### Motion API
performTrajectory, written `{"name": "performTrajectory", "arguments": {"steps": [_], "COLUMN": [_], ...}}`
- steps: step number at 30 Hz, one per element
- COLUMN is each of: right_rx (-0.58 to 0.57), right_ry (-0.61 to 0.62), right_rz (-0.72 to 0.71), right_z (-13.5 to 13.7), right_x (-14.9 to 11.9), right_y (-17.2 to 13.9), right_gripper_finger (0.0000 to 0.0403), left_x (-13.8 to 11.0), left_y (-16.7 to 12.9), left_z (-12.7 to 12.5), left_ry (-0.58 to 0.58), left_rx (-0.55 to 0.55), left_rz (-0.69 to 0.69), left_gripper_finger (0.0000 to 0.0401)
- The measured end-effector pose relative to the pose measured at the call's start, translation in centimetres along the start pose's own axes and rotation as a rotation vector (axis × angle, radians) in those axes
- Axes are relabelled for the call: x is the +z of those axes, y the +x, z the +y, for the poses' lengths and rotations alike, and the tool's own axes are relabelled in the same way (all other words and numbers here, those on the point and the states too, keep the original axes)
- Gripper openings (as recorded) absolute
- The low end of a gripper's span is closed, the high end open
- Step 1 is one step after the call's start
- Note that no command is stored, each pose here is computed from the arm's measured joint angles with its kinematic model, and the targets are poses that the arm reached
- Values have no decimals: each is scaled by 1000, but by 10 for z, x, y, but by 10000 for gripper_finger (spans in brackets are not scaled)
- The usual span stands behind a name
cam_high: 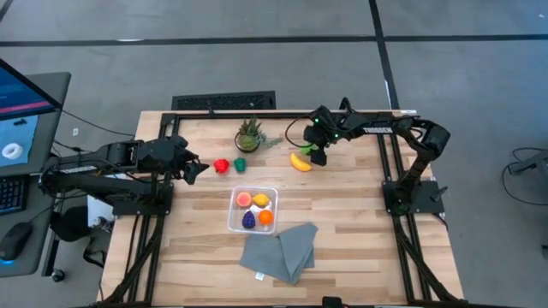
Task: Pick and placing Produce into tupperware
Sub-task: Put the green melon into the transparent container
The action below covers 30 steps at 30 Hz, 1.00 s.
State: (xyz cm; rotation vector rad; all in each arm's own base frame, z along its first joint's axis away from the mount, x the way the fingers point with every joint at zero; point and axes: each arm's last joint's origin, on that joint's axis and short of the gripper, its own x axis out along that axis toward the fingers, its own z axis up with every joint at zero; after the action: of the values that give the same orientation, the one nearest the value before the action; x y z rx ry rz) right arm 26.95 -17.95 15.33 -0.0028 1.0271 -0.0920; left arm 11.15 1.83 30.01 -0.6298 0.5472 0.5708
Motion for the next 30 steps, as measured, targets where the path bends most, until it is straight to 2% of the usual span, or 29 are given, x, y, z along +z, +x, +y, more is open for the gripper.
{"name": "performTrajectory", "arguments": {"steps": [8, 13, 23, 30], "right_rx": [10, 32, 32, 6], "right_ry": [9, 63, 44, 78], "right_rz": [-1, 42, 41, 62], "right_z": [4, 4, 7, -3], "right_x": [2, -4, 4, 4], "right_y": [2, 17, 28, 23], "right_gripper_finger": [311, 311, 310, 278], "left_x": [0, 0, 0, 0], "left_y": [0, 0, 0, 0], "left_z": [0, 0, 0, 0], "left_ry": [0, -2, -9, -9], "left_rx": [0, 0, -1, -1], "left_rz": [0, -1, 0, 0], "left_gripper_finger": [306, 306, 306, 306]}}
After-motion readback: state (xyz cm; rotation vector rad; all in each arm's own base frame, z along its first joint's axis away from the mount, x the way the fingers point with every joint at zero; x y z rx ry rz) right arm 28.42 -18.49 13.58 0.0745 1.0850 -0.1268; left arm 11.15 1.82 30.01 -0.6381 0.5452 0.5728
